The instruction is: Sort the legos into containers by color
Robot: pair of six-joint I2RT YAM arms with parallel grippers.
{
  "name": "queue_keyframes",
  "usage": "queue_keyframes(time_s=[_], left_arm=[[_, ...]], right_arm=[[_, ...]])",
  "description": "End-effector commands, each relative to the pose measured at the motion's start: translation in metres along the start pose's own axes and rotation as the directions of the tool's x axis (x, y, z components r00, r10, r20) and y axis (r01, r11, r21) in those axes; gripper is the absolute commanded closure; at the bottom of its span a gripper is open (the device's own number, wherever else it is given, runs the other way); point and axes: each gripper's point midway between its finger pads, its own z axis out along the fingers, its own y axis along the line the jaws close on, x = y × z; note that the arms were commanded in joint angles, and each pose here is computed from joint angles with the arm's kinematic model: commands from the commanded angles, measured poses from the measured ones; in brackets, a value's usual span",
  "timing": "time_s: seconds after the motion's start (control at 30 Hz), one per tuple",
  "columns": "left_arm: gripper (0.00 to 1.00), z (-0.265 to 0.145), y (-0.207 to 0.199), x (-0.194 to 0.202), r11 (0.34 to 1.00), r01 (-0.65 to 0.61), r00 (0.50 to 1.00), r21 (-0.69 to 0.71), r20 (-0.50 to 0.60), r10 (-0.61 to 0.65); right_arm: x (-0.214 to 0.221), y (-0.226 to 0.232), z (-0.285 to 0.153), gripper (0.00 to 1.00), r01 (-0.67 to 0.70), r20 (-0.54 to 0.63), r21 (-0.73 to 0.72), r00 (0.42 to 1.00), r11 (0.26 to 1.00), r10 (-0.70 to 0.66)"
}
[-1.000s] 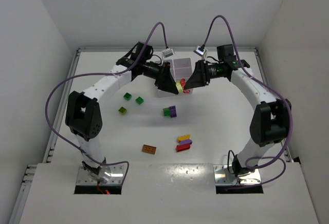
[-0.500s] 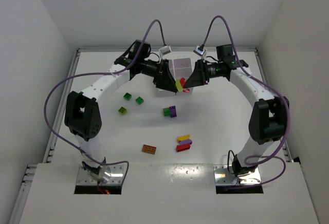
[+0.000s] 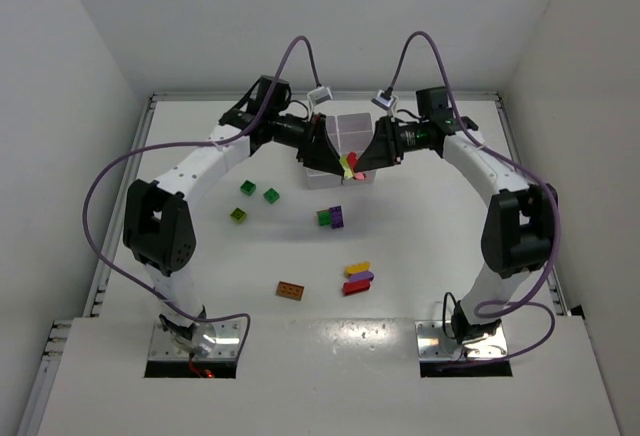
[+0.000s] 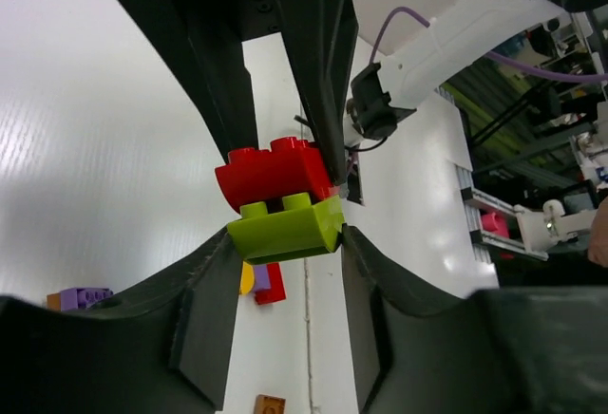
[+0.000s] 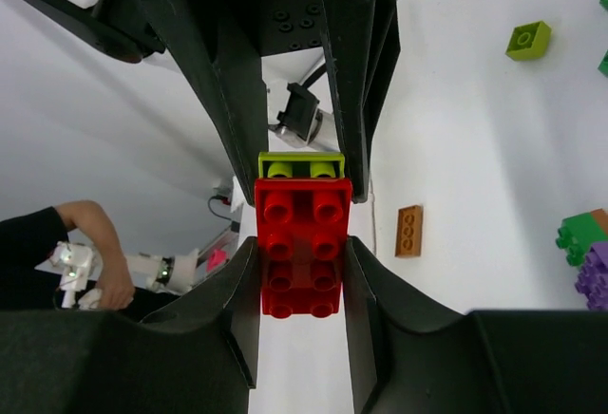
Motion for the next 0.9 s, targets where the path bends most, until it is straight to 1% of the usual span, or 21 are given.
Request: queue_keyframes(time_s=[0.0,0.1,0.2,0.23,0.3,0.33,0.37,0.43,0.47,0.5,0.53,0.57,0.6,0.63,0.67,0.7,0.73,0.77,0.8,0.83,0.87], left_arm=[[0.55,-0.004,-0.018,-0.015,0.998,-0.049,0.999,0.032,0.022,0.048],[0.57,-0.002,-0.013,-0.014,0.999,-0.028,0.999,0.045,0.017,0.027],[0.63,0.001,-0.012,-0.013,0.999,-0.029,0.999,0.029,0.014,0.029],[0.7,0.001,-0.012,-0.014,0.999,-0.038,0.999,0.029,0.017,0.037],[0.79,0.001,-0.013,-0.012,0.999,-0.034,0.999,0.029,0.015,0.033],[0.89,-0.001,-0.015,-0.011,0.999,-0.038,0.999,0.019,0.018,0.037],[0.94,-0.001,-0.014,-0.001,1.0,-0.022,1.0,0.018,0.01,0.022],[1.0,-0.005,-0.02,0.007,0.999,-0.035,0.999,-0.02,0.014,0.036],[1.0,-0.009,-0.014,0.024,0.999,-0.004,1.0,-0.044,0.008,0.004],[1.0,-0.014,-0.022,0.026,0.997,-0.021,1.0,-0.076,0.016,0.023],[1.0,-0.019,-0.019,0.032,0.994,-0.024,0.999,-0.105,0.02,0.026],[1.0,-0.02,-0.016,0.048,0.992,-0.004,1.0,-0.123,0.009,0.005],[1.0,-0.03,-0.007,0.05,0.982,0.007,1.0,-0.188,0.027,-0.002],[1.0,-0.038,-0.009,0.049,0.973,-0.025,0.999,-0.228,0.037,0.034],[1.0,-0.046,-0.003,0.06,0.961,-0.032,0.999,-0.275,0.015,0.037],[1.0,-0.061,0.015,0.063,0.918,-0.038,0.999,-0.394,0.003,0.042],[1.0,-0.069,0.023,0.07,0.886,-0.057,0.998,-0.46,-0.032,0.048],[1.0,-0.084,0.026,0.079,0.845,-0.067,0.997,-0.531,-0.071,0.035],[1.0,-0.095,0.035,0.084,0.799,-0.13,0.989,-0.587,-0.129,0.067],[1.0,-0.118,0.055,0.092,0.689,-0.159,0.982,-0.707,-0.186,0.036],[1.0,-0.135,0.061,0.108,0.642,-0.2,0.968,-0.74,-0.252,0.011]], right_arm=[[-0.013,0.015,0.004,1.0,0.115,0.0,0.005,0.993,0.993,-0.115],[-0.009,0.017,0.01,1.0,0.125,-0.012,0.002,0.992,0.992,-0.125],[-0.006,0.017,0.009,1.0,0.124,-0.013,0.012,0.992,0.992,-0.124],[-0.006,0.017,0.009,1.0,0.124,-0.013,0.012,0.992,0.992,-0.124],[-0.008,0.016,0.006,1.0,0.143,-0.006,0.031,0.99,0.989,-0.143],[-0.01,0.013,0.001,1.0,0.142,0.005,0.051,0.99,0.989,-0.142],[-0.012,0.008,-0.002,1.0,0.14,0.013,0.075,0.99,0.987,-0.142],[-0.021,0.0,-0.016,1.0,0.138,0.042,0.119,0.989,0.983,-0.144],[-0.027,0.0,-0.023,1.0,0.149,0.055,0.131,0.986,0.98,-0.157],[-0.032,-0.002,-0.03,1.0,0.155,0.069,0.155,0.983,0.976,-0.167],[-0.042,-0.01,-0.046,1.0,0.151,0.1,0.195,0.98,0.969,-0.173],[-0.046,-0.014,-0.053,1.0,0.145,0.114,0.208,0.979,0.967,-0.171],[-0.049,-0.019,-0.062,1.0,0.131,0.13,0.232,0.978,0.964,-0.164],[-0.057,-0.026,-0.08,1.0,0.125,0.158,0.3,0.971,0.946,-0.178],[-0.059,-0.036,-0.09,1.0,0.102,0.17,0.334,0.971,0.937,-0.167],[-0.058,-0.049,-0.1,1.0,0.106,0.166,0.378,0.969,0.92,-0.181],[-0.055,-0.07,-0.119,1.0,0.045,0.173,0.488,0.974,0.872,-0.147],[-0.05,-0.084,-0.126,1.0,0.033,0.151,0.552,0.979,0.833,-0.139],[-0.044,-0.104,-0.135,1.0,0.071,0.093,0.618,0.982,0.783,-0.163],[-0.032,-0.127,-0.154,1.0,0.058,0.046,0.726,0.99,0.686,-0.132],[-0.026,-0.147,-0.175,1.0,0.069,-0.003,0.817,0.993,0.572,-0.116]])
